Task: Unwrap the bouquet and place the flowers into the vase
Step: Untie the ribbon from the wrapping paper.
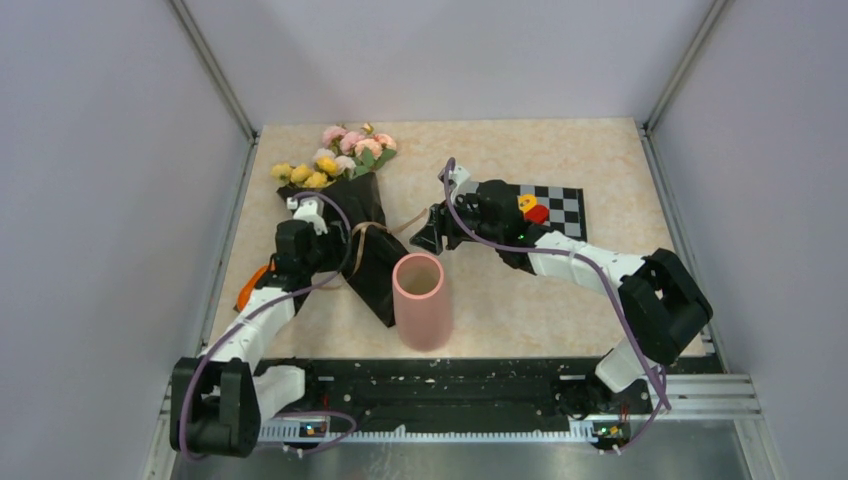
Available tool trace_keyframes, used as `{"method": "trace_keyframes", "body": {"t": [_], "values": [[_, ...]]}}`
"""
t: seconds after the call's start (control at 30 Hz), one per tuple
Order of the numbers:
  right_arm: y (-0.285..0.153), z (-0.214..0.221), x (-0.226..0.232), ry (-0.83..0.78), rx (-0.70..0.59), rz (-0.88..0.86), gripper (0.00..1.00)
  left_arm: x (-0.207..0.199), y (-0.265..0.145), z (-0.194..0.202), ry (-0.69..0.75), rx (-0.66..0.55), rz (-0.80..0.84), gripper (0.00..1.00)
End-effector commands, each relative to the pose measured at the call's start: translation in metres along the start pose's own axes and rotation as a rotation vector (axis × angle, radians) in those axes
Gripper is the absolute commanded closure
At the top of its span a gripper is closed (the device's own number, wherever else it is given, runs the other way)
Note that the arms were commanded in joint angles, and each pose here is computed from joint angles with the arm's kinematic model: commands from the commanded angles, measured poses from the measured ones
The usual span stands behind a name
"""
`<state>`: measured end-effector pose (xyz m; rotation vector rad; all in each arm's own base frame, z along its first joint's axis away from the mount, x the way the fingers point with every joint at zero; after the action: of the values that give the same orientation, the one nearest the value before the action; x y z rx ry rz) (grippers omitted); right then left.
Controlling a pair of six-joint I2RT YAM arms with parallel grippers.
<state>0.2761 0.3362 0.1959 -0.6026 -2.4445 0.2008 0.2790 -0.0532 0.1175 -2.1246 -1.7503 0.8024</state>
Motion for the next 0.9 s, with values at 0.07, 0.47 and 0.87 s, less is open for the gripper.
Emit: {"method": "trace_keyframes", "body": {"t": [0.07, 0.47, 0.87], "values": [[-0.005, -0.022, 0.017, -0.051, -0.068, -0.038, 0.43, 0.003, 0.007, -0.035, 0.115, -0.084, -0.103, 0.33], [-0.002, -0.024, 0.017, -0.068, -0.058, -0.040, 0.42, 0.000, 0.021, -0.040, 0.111, -0.082, -0.082, 0.86], [0.021, -0.047, 0.052, 0.008, -0.052, -0.142, 0.37, 0.032, -0.002, -0.032, -0.236, -0.139, -0.246, 1.00]]}}
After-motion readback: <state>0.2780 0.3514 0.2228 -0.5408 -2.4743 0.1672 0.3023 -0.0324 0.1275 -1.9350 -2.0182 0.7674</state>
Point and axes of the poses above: each gripper's point midway between its finger pads, its own y axis out along the fingers, its own x axis along the line the jaws close on, z = x × y, the point moved 4 cm from there along -y, back along the fingers, and after that the axes turned 7 degrees about y, right-handed, at the moved point
